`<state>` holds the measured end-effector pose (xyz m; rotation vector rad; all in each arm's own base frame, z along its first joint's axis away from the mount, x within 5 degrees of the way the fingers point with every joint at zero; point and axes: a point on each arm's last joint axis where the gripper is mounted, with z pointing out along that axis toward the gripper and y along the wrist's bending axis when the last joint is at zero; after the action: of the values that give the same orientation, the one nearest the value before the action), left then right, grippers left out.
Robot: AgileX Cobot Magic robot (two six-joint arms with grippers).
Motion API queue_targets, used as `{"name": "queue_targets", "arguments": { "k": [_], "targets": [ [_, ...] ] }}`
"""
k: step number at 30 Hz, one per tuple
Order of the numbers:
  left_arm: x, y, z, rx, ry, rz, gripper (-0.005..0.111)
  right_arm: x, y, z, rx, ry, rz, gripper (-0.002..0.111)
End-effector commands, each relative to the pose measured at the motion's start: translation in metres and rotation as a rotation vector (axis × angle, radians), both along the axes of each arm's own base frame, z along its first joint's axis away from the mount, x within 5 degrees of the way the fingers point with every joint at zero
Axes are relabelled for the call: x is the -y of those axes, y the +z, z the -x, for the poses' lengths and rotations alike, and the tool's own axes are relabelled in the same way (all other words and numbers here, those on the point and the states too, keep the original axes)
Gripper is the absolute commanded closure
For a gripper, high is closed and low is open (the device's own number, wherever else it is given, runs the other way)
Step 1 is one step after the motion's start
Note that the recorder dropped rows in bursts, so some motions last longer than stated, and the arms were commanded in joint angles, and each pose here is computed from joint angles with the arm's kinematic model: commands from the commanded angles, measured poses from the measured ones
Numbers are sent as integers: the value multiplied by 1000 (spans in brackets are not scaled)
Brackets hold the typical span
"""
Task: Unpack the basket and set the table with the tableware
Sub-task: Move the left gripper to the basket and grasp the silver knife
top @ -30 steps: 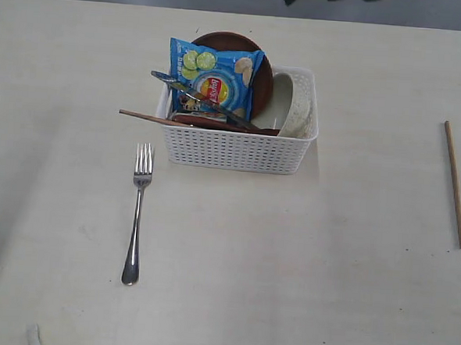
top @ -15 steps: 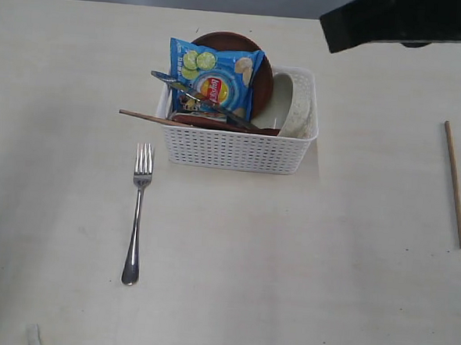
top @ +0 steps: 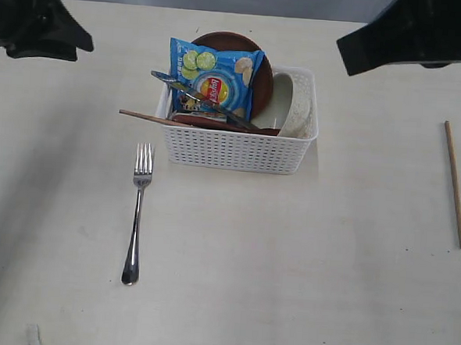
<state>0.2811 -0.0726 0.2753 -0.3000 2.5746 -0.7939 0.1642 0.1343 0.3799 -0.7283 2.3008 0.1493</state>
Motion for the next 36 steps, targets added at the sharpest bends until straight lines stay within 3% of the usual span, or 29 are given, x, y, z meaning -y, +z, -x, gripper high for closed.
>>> {"name": "queue_targets", "arguments": {
  "k": [1,9,18,33,36],
  "targets": [
    [10,-10,-37,-16,-73,-2,63,3,-1,3,-24,-10,15,109],
    [23,-46,-83,-110,-180,40,60,3,-1,3,-32,-12,11,109],
    [39,-81,-108,-183,-381,144,60,3,-1,4,-39,-10,4,109],
    [43,-98,-116,-150,-418,169,61,3,-1,4,-39,-10,4,109],
    [43,-97,-116,-136,-429,167,70,3,-1,4,-39,-10,4,109]
  ]
}}
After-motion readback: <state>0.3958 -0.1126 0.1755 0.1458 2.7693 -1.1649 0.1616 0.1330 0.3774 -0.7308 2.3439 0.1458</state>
